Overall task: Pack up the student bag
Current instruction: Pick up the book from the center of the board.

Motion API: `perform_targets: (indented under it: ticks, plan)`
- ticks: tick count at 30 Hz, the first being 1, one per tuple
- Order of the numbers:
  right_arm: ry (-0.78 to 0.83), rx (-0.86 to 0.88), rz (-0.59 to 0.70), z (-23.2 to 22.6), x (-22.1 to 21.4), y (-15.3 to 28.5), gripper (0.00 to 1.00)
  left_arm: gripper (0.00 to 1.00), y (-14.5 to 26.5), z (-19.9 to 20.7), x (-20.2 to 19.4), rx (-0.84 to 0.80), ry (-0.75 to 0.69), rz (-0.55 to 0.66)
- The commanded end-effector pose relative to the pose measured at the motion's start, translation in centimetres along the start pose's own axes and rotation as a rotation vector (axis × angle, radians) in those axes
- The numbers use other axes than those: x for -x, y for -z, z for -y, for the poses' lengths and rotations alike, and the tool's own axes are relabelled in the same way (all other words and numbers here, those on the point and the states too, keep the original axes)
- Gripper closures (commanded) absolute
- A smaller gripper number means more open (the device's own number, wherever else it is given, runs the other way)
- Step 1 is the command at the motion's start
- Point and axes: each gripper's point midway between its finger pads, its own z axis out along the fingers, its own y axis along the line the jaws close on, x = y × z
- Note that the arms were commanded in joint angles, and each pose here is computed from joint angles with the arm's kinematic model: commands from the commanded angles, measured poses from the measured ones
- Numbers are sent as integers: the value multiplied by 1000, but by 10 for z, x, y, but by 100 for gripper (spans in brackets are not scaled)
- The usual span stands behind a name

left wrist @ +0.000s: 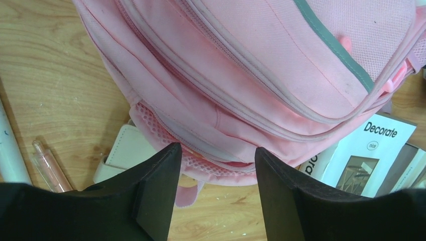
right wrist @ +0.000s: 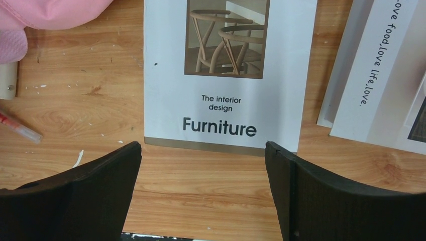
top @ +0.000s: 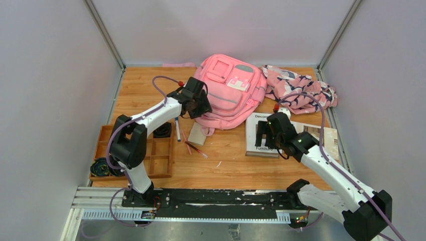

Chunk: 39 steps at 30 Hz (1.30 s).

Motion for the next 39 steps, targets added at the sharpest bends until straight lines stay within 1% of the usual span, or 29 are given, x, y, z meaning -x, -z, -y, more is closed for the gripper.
perform_targets:
  ticks: [1,2,5,7,8,9,11,13,17,22,25,28,30,35,39]
  plan:
    - [14,-33,-9,8,-7,1,3,40,-7,4,6,-3,9,5]
    - [13,-36,-11,8,-9,0,3,41,-9,4,5,-1,10,3]
    - [9,-63,-12,14,-12,-1,3,50,-10,5,6,-2,8,5]
    - [-17,-122,-6,26,-15,-3,3,51,-9,6,7,-4,2,4]
    - [-35,-161,-3,34,-17,-3,3,49,-7,7,8,-6,-6,5]
    - [-75,-197,-5,44,-19,-5,3,43,-5,7,9,-8,-14,7]
    - [-160,-214,-25,57,-26,-8,3,32,2,8,12,-13,-32,18]
    - [-228,-206,-26,65,-28,-10,3,26,11,9,15,-25,-47,37]
    - [-315,-185,-7,78,-28,-14,4,24,33,13,18,-75,-75,78]
    - [-432,-48,-36,75,-30,-31,8,23,51,25,4,-127,-152,89]
    - [-467,18,-38,69,-28,-39,14,22,60,34,-8,-155,-200,82]
    - [-487,34,-41,69,-29,-44,22,21,65,42,-19,-188,-233,69]
    - [-517,38,-44,71,-31,-49,26,21,68,48,-26,-219,-243,57]
    - [-557,57,-58,70,-37,-58,45,21,68,53,-35,-244,-257,37]
    - [-564,56,-51,71,-38,-57,54,19,69,54,-38,-252,-266,27]
